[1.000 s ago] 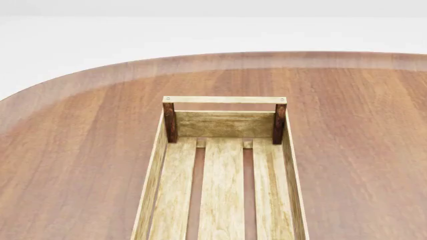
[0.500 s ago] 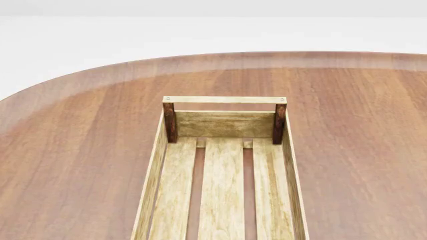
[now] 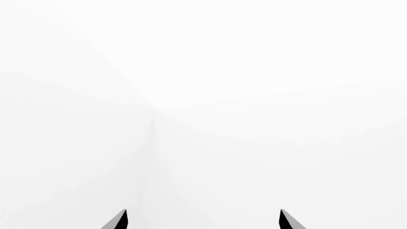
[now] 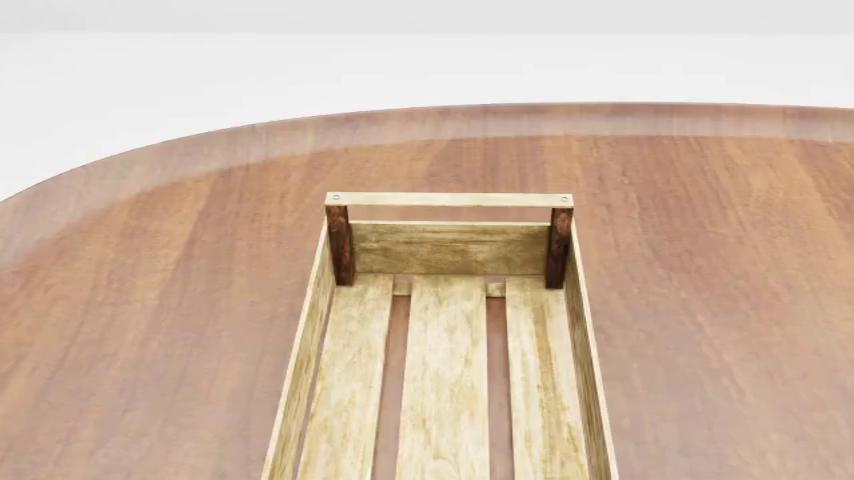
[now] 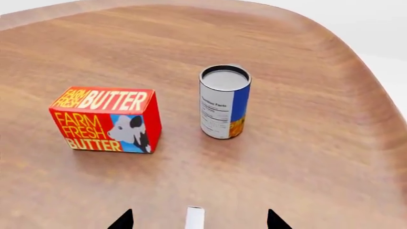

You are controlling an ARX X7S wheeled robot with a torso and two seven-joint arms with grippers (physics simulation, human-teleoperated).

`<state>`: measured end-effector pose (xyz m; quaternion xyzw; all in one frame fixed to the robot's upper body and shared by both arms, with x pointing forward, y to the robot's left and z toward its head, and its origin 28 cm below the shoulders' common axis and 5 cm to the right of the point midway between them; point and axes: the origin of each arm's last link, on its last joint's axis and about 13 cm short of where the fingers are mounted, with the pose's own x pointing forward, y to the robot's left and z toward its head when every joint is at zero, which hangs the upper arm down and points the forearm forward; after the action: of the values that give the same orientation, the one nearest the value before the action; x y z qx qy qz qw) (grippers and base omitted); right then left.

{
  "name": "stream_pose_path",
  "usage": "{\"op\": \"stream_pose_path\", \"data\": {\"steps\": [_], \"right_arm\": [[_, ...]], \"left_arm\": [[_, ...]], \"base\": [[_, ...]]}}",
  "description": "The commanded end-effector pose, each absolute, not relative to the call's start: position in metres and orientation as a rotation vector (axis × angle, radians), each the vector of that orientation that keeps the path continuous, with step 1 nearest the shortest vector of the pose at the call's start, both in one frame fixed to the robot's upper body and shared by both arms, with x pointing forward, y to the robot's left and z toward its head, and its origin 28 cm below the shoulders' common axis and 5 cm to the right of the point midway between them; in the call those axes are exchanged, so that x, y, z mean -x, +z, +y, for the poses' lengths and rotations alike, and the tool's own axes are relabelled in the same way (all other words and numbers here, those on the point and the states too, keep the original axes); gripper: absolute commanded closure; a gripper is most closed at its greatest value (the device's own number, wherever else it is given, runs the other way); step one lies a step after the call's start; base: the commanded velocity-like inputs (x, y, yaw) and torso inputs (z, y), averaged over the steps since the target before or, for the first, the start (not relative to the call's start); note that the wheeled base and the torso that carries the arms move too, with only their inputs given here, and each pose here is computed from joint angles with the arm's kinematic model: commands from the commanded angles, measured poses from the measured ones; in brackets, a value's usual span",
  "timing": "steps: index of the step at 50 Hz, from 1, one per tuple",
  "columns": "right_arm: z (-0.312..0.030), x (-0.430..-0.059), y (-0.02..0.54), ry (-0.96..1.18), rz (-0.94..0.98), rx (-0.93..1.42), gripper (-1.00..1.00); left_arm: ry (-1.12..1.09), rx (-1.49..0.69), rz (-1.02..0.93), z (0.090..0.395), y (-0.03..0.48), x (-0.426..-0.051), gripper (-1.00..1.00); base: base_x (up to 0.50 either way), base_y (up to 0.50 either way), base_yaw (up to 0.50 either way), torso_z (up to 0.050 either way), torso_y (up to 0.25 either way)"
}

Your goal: Pick up the cream cheese and put it in the tray.

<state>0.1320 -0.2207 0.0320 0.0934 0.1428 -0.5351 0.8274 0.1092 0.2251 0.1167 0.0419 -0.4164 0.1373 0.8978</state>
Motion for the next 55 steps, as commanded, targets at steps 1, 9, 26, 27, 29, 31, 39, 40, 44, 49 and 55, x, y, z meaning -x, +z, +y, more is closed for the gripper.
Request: {"op": "stream_pose_path", "data": {"steps": [1, 9, 26, 27, 29, 31, 39, 40, 44, 49, 55], "right_arm": [[-0.220, -0.134, 0.024, -1.124, 0.329, -0.203, -1.00], [-0.221, -0.134, 0.020, -1.123, 0.332, -0.215, -1.00], [-0.223, -0.140, 0.008, -1.107, 0.378, -0.236, -1.00], [-0.223, -0.140, 0.007, -1.106, 0.380, -0.235, -1.00], [-0.223, -0.141, 0.006, -1.107, 0.385, -0.236, -1.00], [-0.224, -0.141, 0.005, -1.107, 0.388, -0.238, -1.00], [-0.227, -0.141, 0.001, -1.113, 0.394, -0.250, -1.00], [-0.227, -0.141, 0.000, -1.115, 0.397, -0.249, -1.00], [-0.229, -0.142, -0.003, -1.120, 0.400, -0.255, -1.00], [-0.229, -0.143, -0.006, -1.117, 0.410, -0.261, -1.00], [-0.230, -0.145, -0.012, -1.117, 0.421, -0.264, -1.00]], "left_arm": [[0.287, -0.086, -0.863, 0.226, 0.117, -0.109, -1.00], [0.282, -0.089, -0.861, 0.224, 0.116, -0.110, -1.00], [0.282, -0.090, -0.863, 0.225, 0.115, -0.110, -1.00], [0.282, -0.090, -0.863, 0.225, 0.115, -0.110, -1.00], [0.282, -0.089, -0.863, 0.225, 0.115, -0.110, -1.00], [0.281, -0.089, -0.863, 0.225, 0.115, -0.110, -1.00], [0.280, -0.091, -0.862, 0.224, 0.115, -0.110, -1.00], [0.280, -0.090, -0.862, 0.224, 0.115, -0.110, -1.00], [0.281, -0.091, -0.862, 0.224, 0.115, -0.110, -1.00], [0.282, -0.092, -0.862, 0.224, 0.116, -0.110, -1.00], [0.280, -0.091, -0.862, 0.224, 0.116, -0.109, -1.00]], "base": [[0.00, 0.00, 0.00, 0.000, 0.000], [0.00, 0.00, 0.00, 0.000, 0.000], [0.00, 0.00, 0.00, 0.000, 0.000], [0.00, 0.00, 0.00, 0.000, 0.000], [0.00, 0.00, 0.00, 0.000, 0.000], [0.00, 0.00, 0.00, 0.000, 0.000], [0.00, 0.00, 0.00, 0.000, 0.000], [0.00, 0.00, 0.00, 0.000, 0.000], [0.00, 0.00, 0.00, 0.000, 0.000], [0.00, 0.00, 0.00, 0.000, 0.000], [0.00, 0.00, 0.00, 0.000, 0.000]]}}
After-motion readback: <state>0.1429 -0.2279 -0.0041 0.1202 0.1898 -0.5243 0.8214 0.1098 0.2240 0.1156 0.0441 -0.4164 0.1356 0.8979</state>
